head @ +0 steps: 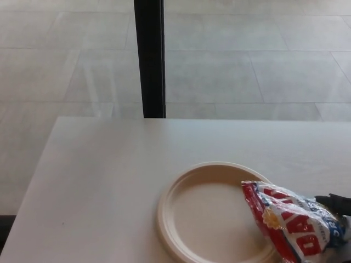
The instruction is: The robot uses its right hand to pick up a bag of sunflower seeds kept in the middle of the desk and tilts it over a plate kept next to it to pour out a few seeds and then puts the bag of seeds back on the desk
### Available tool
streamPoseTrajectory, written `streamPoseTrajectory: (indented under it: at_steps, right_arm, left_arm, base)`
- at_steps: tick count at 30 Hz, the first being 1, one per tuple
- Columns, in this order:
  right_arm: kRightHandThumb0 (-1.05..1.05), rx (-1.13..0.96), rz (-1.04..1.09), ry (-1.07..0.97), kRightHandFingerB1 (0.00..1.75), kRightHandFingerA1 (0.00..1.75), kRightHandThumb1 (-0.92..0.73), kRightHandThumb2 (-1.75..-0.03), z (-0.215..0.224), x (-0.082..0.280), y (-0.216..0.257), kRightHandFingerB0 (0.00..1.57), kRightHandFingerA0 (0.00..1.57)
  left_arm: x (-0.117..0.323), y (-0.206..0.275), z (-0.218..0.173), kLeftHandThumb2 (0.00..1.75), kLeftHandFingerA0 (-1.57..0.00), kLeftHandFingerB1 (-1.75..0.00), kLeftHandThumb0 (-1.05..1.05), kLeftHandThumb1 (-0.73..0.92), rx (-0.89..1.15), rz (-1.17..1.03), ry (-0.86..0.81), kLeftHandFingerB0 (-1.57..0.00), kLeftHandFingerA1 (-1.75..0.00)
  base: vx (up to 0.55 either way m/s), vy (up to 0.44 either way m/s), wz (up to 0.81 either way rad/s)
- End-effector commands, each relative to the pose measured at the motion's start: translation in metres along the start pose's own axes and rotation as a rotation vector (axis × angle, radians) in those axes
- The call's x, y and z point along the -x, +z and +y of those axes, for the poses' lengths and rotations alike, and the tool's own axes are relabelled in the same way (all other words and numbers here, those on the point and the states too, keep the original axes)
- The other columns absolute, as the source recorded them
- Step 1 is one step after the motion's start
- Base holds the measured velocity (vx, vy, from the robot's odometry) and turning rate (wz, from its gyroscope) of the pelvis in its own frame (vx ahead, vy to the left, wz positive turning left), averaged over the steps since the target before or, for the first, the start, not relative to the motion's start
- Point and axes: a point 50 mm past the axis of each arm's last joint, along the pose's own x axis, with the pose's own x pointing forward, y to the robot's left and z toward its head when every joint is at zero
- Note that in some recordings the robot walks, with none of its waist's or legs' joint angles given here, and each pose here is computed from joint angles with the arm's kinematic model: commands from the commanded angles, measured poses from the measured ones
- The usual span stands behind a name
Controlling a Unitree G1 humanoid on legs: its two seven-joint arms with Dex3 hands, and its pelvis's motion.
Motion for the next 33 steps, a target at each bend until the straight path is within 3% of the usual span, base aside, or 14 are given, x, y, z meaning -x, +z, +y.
streamPoseTrajectory:
  at_steps: [1,6,7,8,9,11,12,16,17,22,24,27,29,33]
  right_arm:
    - [-0.61,0.006,0.005,-0.013,0.19,0.52,-0.41,-0.79,-0.001,0.0,0.002,0.02,0.21]
    - [-0.66,-0.016,0.001,-0.042,0.29,0.55,-0.46,-0.8,0.001,0.001,-0.004,0.06,0.34]
    - [-0.66,-0.018,0.001,-0.048,0.3,0.56,-0.46,-0.81,0.001,0.002,-0.005,0.06,0.35]
    - [-0.63,-0.039,0.005,-0.051,0.28,0.5,-0.58,-0.58,0.002,0.003,-0.007,0.1,0.46]
    - [-0.67,-0.058,0.015,-0.061,0.36,0.63,-0.51,-0.83,0.004,0.004,-0.008,0.07,0.57]
    - [-0.6,-0.043,0.037,-0.073,0.26,0.57,-0.66,-0.61,0.007,0.005,-0.009,0.14,0.73]
    - [-0.58,-0.044,0.036,-0.082,0.27,0.59,-0.66,-0.6,0.008,0.005,-0.009,0.15,0.81]
    - [-0.51,-0.013,0.056,-0.099,0.28,0.66,-0.7,-0.62,0.014,0.004,-0.009,0.17,0.93]
    - [-0.47,-0.005,0.077,-0.091,0.28,0.68,-0.71,-0.63,0.018,0.003,-0.01,0.17,0.96]
    - [-0.37,-0.028,0.081,-0.115,0.31,0.89,-0.78,-0.63,0.027,0.001,-0.01,0.27,1.07]
    - [-0.37,-0.035,0.074,-0.124,0.31,1.02,-0.8,-0.65,0.029,0.0,-0.008,0.32,1.08]
    - [-0.31,-0.04,0.032,-0.147,0.35,1.18,-0.81,-0.65,0.032,-0.001,0.001,0.37,1.1]
    - [-0.3,-0.036,-0.011,-0.165,0.39,1.33,-0.86,-0.67,0.034,-0.002,0.005,0.46,0.96]
    - [-0.19,-0.035,-0.058,-0.204,0.69,1.63,-0.84,-0.76,0.034,-0.003,0.016,0.73,0.84]
  left_arm:
    - [0.002,0.002,0.003,0.84,-0.06,-0.62,-0.7,0.75,-0.009,-0.023,-0.002,-0.02,-0.92]
    - [0.003,0.001,0.004,1.13,-0.03,-0.52,-0.83,0.61,-0.041,-0.031,-0.006,-0.09,-0.64]
    - [0.004,0.001,0.004,0.79,-0.06,-0.55,-0.78,0.81,-0.043,-0.034,-0.012,-0.05,-0.75]
    - [0.004,0.001,0.004,1.13,-0.04,-0.57,-0.78,0.63,-0.045,-0.031,-0.007,-0.09,-0.64]
    - [0.005,0.0,0.003,1.16,-0.13,-0.59,-0.83,0.66,-0.079,-0.034,-0.004,-0.11,-0.68]
    - [0.005,-0.002,0.003,1.17,-0.13,-0.6,-0.86,0.66,-0.049,-0.034,-0.008,-0.12,-0.69]
    - [0.004,-0.002,0.002,0.75,-0.15,-0.58,-0.82,0.87,-0.048,-0.03,0.001,-0.04,-0.8]
    - [0.004,-0.003,0.002,0.76,-0.08,-0.6,-0.84,0.88,-0.025,-0.034,-0.003,-0.07,-0.8]
    - [0.005,-0.003,0.002,1.16,-0.09,-0.59,-0.82,0.67,-0.031,-0.032,-0.003,-0.12,-0.67]
    - [0.006,-0.003,0.002,1.19,-0.13,-0.62,-0.85,0.71,-0.053,-0.031,0.003,-0.13,-0.69]
    - [0.005,-0.003,0.002,0.83,-0.09,-0.61,-0.8,0.92,-0.047,-0.027,-0.002,-0.09,-0.75]
    - [0.004,-0.004,0.001,1.19,-0.04,-0.61,-0.8,0.72,-0.02,-0.031,-0.005,-0.14,-0.65]
    - [0.003,-0.005,0.001,0.8,0.0,-0.64,-0.81,0.92,0.017,-0.025,0.002,-0.08,-0.77]
    - [0.003,-0.004,0.001,0.83,0.0,-0.67,-0.89,0.92,0.005,-0.032,-0.004,-0.09,-0.76]
  base:
    - [0.0,0.0,0.0]
    - [0.0,0.0,0.0]
    - [0.0,0.0,0.0]
    - [0.0,0.0,0.0]
    - [0.0,0.0,0.0]
    - [0.0,0.0,0.0]
    - [0.0,0.0,0.0]
    - [0.0,0.0,0.0]
    - [0.0,0.0,0.0]
    - [0.0,0.0,0.0]
    - [0.0,0.0,0.0]
    - [0.0,0.0,0.0]
    - [0.0,0.0,0.0]
    - [0.0,0.0,0.0]
